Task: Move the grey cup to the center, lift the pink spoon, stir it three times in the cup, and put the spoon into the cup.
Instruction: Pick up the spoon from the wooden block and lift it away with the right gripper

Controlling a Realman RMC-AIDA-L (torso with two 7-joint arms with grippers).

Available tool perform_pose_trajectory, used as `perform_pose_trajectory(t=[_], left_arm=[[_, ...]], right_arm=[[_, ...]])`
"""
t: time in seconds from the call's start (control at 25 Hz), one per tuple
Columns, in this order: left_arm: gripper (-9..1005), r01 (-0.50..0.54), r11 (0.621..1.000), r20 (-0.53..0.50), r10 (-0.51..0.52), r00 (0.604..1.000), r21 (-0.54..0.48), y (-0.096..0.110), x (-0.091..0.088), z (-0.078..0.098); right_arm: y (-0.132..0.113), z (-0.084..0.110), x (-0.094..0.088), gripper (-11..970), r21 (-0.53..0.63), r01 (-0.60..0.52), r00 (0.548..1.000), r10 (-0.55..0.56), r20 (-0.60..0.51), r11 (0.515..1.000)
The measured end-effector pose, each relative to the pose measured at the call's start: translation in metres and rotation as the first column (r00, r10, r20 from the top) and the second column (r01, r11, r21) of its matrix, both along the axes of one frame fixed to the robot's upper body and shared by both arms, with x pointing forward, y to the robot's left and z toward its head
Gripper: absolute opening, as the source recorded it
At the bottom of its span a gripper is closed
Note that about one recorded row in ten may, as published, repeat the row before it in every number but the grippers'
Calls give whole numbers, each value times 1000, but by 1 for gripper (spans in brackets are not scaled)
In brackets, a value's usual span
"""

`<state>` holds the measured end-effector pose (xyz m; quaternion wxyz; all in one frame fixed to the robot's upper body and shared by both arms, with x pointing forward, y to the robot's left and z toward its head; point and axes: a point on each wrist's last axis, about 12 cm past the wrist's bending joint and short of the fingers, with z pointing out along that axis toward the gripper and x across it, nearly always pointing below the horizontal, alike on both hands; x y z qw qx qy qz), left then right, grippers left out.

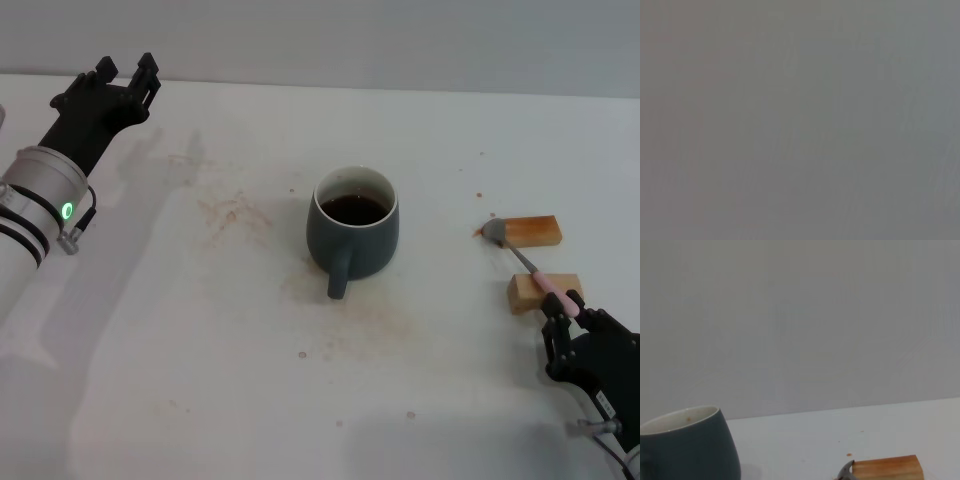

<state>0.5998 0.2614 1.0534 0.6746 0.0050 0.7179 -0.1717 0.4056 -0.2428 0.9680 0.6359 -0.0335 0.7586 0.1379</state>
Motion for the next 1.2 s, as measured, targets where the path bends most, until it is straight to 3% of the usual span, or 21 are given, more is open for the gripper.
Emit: perform_pose_trajectory(t=[1.2], left_arm=[[550, -5, 1000, -7, 5, 1000, 2, 2, -2, -2]], right_arm=[[1, 1, 4, 123, -4, 4, 1000, -4, 11, 1000]])
